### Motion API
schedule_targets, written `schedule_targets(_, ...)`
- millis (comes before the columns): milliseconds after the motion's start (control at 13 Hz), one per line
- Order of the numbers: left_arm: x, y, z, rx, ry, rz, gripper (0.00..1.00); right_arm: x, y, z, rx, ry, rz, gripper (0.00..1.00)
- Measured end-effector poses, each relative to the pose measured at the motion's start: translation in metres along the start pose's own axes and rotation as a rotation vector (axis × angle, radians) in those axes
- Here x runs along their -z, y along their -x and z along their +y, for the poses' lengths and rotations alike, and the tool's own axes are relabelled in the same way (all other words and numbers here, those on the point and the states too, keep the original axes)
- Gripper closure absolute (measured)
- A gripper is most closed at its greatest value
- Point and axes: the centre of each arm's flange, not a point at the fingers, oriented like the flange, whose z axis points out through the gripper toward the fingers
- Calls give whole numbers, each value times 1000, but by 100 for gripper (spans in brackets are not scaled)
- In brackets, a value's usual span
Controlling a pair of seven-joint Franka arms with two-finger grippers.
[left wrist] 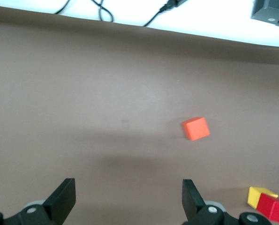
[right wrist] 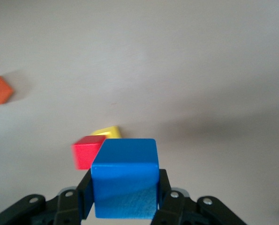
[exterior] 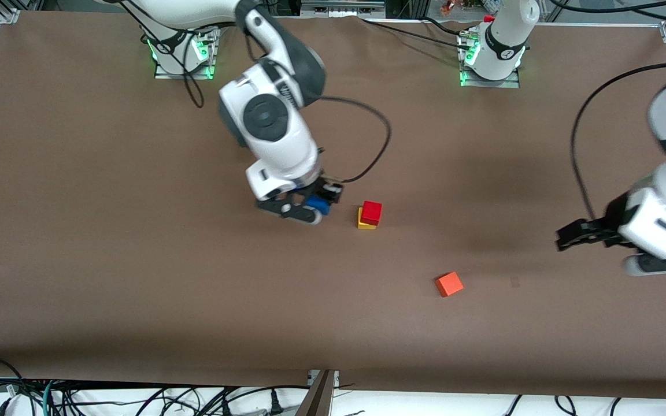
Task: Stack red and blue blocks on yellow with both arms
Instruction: 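Release the red cube and withdraw the left gripper while the right gripper approaches, then lower the blue cube onto the red cube and open the right gripper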
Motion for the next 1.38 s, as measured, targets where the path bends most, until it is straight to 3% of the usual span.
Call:
schedule_targets(308,11,14,-7,-10,-7,-67,0,-45,60,-43,-31,-44,79,44)
schedule_targets(615,6,29,-1,-23,-18,-179,0,-76,73,-50,-31,-47,93,44)
schedule_targets(1385,64,72,13,-38,-39,-164,0,-112,66,-47,-10,-51,137,44)
